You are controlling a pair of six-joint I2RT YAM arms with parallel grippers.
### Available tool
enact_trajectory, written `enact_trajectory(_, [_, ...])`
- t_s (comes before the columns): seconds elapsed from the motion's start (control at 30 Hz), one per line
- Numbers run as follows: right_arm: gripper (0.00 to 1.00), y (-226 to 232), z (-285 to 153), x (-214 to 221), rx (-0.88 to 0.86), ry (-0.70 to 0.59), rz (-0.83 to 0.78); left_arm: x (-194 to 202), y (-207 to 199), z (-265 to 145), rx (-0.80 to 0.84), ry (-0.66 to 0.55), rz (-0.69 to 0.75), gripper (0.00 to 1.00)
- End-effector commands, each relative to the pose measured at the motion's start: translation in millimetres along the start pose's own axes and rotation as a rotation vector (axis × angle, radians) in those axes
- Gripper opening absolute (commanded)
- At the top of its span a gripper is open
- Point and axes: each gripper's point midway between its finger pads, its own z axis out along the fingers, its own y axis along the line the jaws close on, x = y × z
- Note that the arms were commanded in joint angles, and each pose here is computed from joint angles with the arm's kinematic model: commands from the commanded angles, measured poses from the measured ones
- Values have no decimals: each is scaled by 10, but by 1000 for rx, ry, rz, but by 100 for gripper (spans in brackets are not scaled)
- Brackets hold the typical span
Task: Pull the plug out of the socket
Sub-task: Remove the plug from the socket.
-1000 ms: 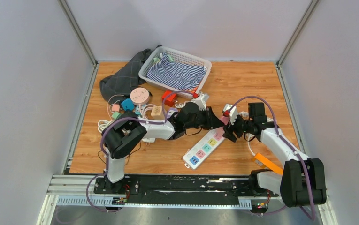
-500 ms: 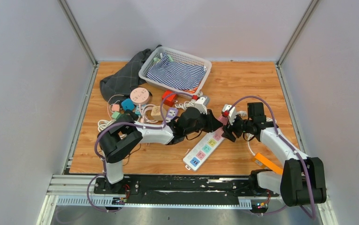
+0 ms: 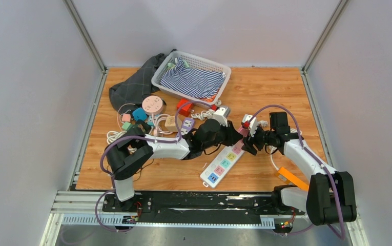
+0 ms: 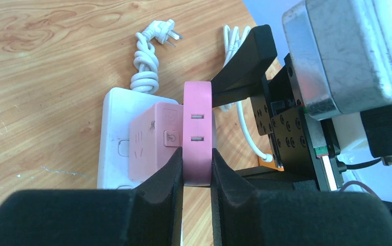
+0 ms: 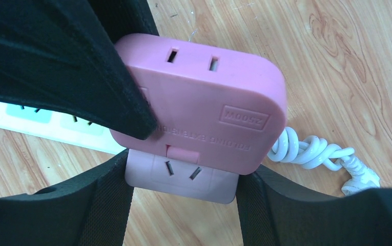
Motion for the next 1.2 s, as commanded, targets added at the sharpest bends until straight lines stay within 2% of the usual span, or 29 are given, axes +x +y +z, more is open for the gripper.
enact_trajectory(0.0, [32,46,-11,27,-21,31,-5,199,326,-60,-107,98,-42,0])
enact_trajectory(0.13, [31,50,-14,23,-21,30,-5,257,126,17,-23,159,-153,0])
enact_trajectory(0.23, [30,49,-13,34,-21,34,-3,258,26,58,13,176,-171,0])
enact_trajectory(0.33, [30,46,-14,34,-19,35,-3,216,57,48,-7,149,-118,0])
enact_trajectory(0.6, [29,37,-6,61,-20,48,2,102,311,-80,-158,50,161,0])
enact_trajectory(0.63, [29,35,-7,66,-18,51,3,98,384,-94,-191,45,230,0])
enact_trajectory(0.7, [29,31,-4,74,-17,54,4,96,403,-108,-199,41,236,0])
enact_trajectory(0.87, [28,14,-3,95,-12,67,8,113,285,-95,-129,70,124,0])
enact_trajectory(1.0, [27,8,-4,111,-8,75,10,176,-11,-9,24,156,7,0])
enact_trajectory(1.17, [26,-2,-6,111,-5,76,10,215,-291,24,129,221,-95,0])
